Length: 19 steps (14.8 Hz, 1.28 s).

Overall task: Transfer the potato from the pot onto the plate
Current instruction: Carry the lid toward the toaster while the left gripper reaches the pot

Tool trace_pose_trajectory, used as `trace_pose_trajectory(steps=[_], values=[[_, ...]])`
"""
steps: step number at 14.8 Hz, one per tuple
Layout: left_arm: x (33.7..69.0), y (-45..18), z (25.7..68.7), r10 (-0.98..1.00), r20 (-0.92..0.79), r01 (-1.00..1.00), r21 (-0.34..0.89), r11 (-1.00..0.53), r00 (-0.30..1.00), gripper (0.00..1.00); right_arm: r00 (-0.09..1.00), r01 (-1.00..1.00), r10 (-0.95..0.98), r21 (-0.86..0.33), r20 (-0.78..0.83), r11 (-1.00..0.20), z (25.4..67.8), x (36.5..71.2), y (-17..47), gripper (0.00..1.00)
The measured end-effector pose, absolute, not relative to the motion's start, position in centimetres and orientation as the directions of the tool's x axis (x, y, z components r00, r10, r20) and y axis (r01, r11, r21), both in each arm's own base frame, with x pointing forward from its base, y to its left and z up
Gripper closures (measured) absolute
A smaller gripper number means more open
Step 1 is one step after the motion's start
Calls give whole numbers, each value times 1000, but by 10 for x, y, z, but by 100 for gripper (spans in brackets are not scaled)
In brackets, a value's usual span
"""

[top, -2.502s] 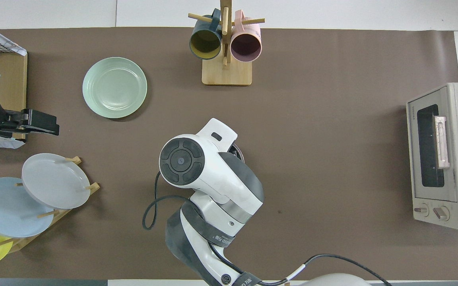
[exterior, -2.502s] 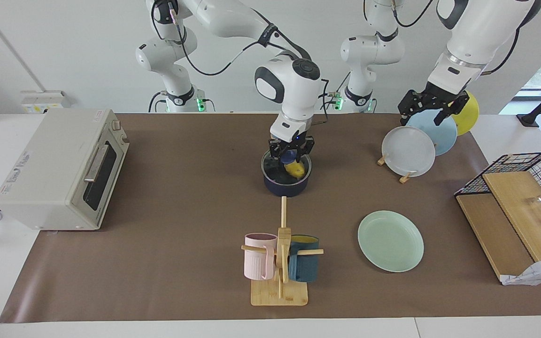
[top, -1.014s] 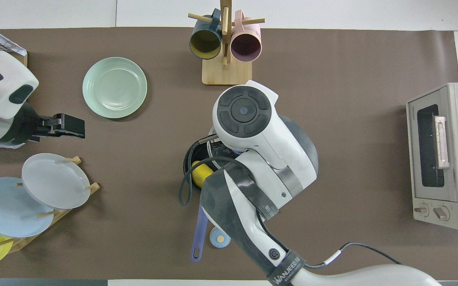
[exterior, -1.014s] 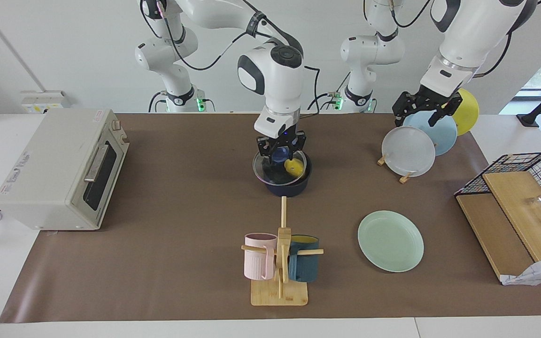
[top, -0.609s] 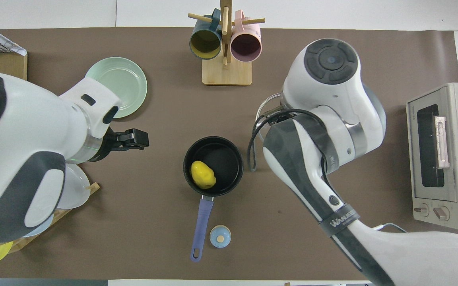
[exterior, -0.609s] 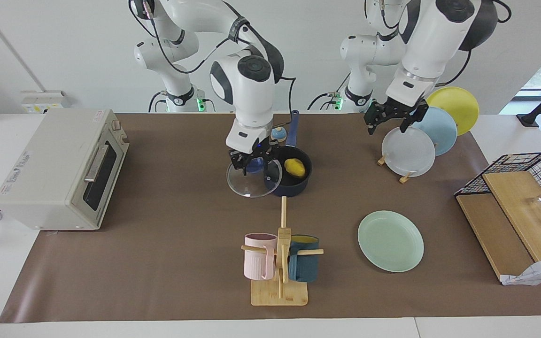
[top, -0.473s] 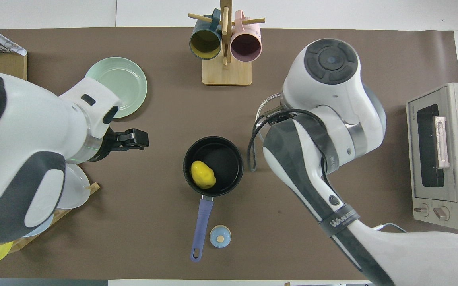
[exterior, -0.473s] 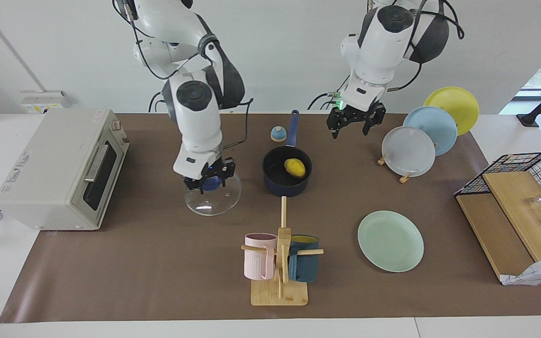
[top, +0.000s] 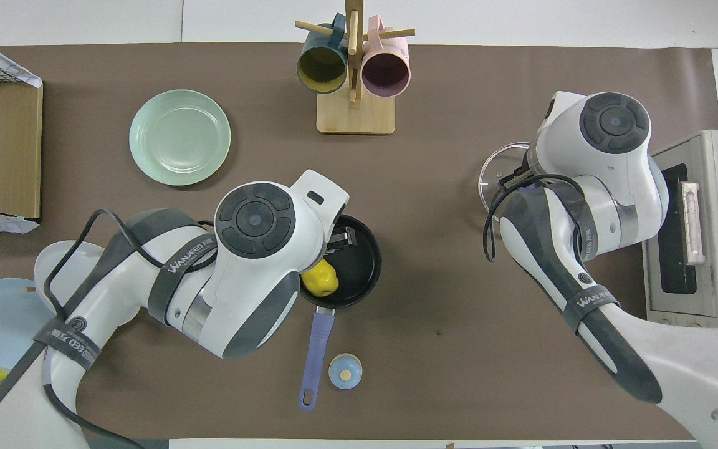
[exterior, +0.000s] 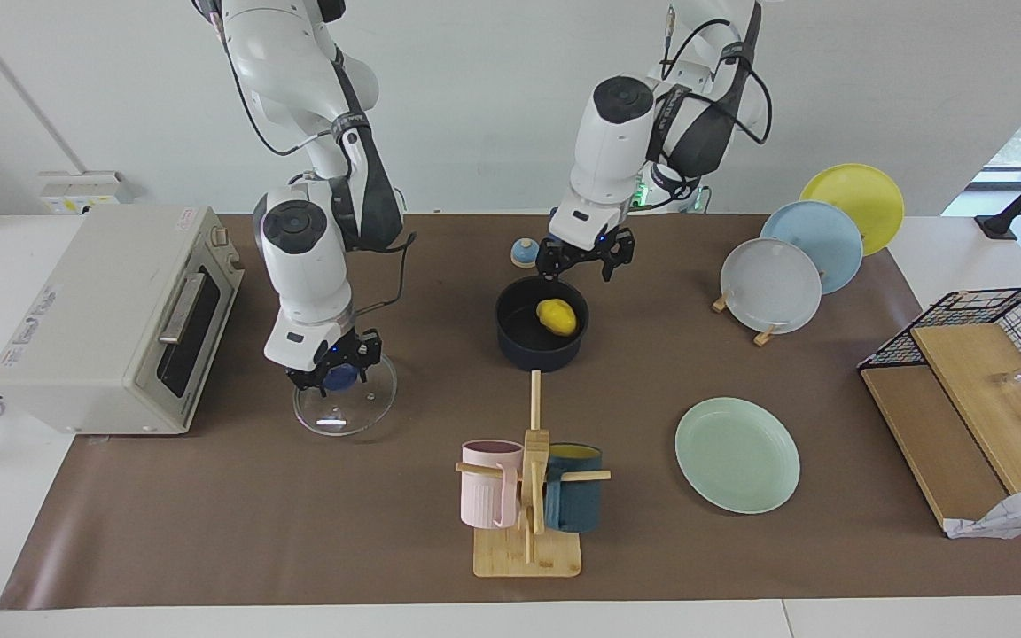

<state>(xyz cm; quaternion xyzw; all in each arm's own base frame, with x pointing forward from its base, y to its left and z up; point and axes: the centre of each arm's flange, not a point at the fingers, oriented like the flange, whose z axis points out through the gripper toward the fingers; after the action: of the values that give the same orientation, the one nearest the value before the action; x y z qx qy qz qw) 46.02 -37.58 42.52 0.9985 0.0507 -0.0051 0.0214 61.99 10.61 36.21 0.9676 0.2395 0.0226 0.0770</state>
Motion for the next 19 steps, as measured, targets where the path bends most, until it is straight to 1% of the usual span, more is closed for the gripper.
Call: trace_pose_trajectory(steps=[2, 6, 12, 13, 15, 16, 17, 19], values=[[459, -379, 411, 101, -13, 102, 43, -994, 995, 0, 878, 472, 479, 182, -6, -862, 354, 621, 104, 35], [445, -389, 382, 109, -9, 109, 48, -993, 994, 0, 928, 370, 372, 178, -25, -912, 333, 625, 76, 35], [438, -394, 350, 168, -11, 169, 51, -984, 986, 0, 943, 330, 331, 176, -23, -927, 327, 624, 71, 35], [437, -397, 345, 173, -13, 174, 49, -984, 985, 0, 945, 324, 325, 176, -19, -930, 327, 624, 71, 28], [435, -399, 340, 176, -20, 177, 41, -983, 984, 0, 948, 317, 319, 177, -14, -932, 329, 625, 70, 9], [434, -398, 339, 176, -28, 177, 31, -984, 984, 0, 948, 314, 318, 177, -9, -933, 333, 625, 70, 1], [433, -397, 338, 174, -36, 175, 18, -984, 984, 0, 953, 300, 304, 166, -4, -939, 342, 624, 72, 0], [429, -398, 337, 164, -50, 164, -6, -986, 985, 0, 970, 243, 245, 99, 0, -965, 377, 618, 77, 0]])
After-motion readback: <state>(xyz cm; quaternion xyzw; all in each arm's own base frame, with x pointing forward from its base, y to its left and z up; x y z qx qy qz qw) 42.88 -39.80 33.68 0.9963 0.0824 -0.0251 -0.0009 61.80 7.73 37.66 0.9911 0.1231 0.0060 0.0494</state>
